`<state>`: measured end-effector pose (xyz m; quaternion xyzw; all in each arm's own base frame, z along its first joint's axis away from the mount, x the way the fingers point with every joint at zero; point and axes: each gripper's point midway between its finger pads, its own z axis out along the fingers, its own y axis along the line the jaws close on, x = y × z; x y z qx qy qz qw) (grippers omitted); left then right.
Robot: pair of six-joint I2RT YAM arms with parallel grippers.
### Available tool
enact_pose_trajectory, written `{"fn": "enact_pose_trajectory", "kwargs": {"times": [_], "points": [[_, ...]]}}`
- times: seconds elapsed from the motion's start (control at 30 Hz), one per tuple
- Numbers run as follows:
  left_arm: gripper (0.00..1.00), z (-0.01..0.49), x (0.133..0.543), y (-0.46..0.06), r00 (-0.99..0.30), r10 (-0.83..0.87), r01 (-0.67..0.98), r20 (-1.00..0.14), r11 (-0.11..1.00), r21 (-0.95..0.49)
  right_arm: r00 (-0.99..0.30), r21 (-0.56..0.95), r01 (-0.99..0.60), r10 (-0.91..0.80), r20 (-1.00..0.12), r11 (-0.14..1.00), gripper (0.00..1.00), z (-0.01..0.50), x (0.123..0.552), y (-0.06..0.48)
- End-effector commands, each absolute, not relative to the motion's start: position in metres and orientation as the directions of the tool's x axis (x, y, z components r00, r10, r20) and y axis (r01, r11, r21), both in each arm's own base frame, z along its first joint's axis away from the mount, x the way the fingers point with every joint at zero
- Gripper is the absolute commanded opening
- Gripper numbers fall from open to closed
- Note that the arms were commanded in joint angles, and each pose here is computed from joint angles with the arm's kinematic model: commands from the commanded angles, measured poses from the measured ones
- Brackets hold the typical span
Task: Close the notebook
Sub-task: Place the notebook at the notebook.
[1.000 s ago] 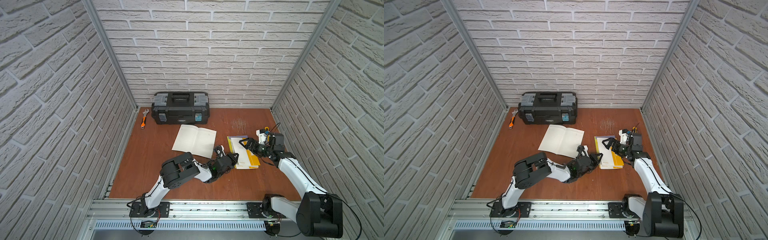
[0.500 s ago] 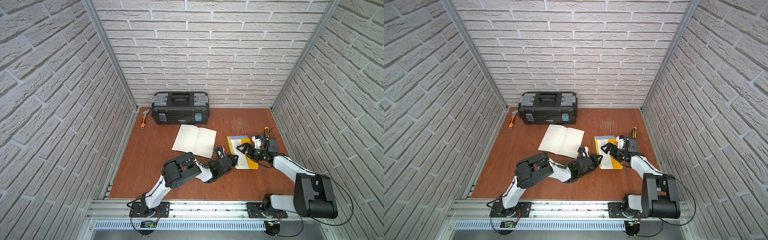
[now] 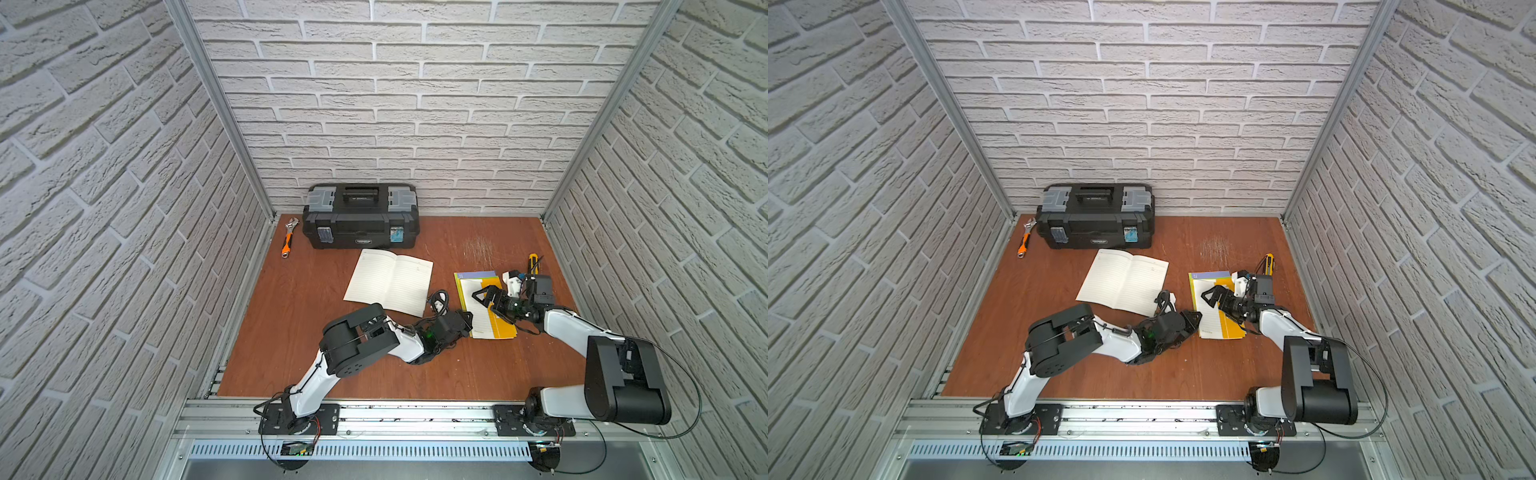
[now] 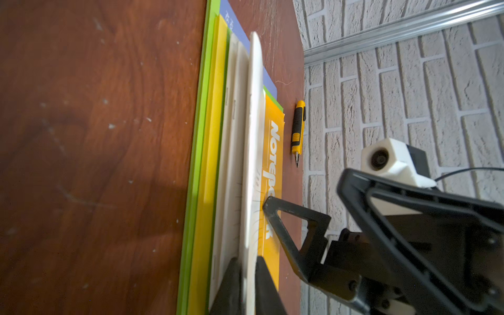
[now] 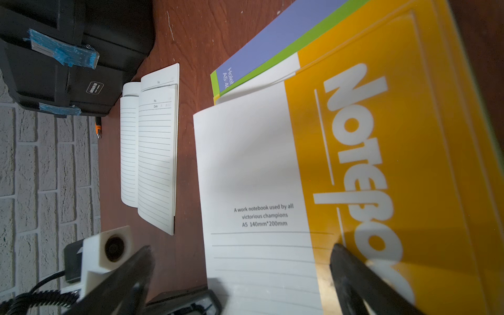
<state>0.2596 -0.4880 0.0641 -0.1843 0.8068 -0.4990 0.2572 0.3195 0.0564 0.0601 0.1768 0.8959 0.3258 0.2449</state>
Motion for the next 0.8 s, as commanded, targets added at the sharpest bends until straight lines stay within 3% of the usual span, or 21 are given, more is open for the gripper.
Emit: {"fn": "enact_pose_trajectory", "kwargs": {"times": [0.0,0.4,0.77], "points": [[0.2,0.092,0.265,-0.48,-0.787,-0.537,0.02,-0.303,0.469,-0.883,-0.815,0.664,0.142,0.467,-0.342,0.734,1.0,0.057,0.321,0.055],[0.18,0.109,0.26,-0.439,-0.754,-0.296,0.175,-0.586,0.77,-0.614,-0.814,0.668,0.13,0.464,-0.351,0.733,1.0,0.062,0.324,0.056],[0.16,0.122,0.257,-0.401,-0.704,-0.219,0.201,-0.676,0.851,-0.486,-0.812,0.678,0.113,0.461,-0.358,0.726,1.0,0.071,0.325,0.058]]}}
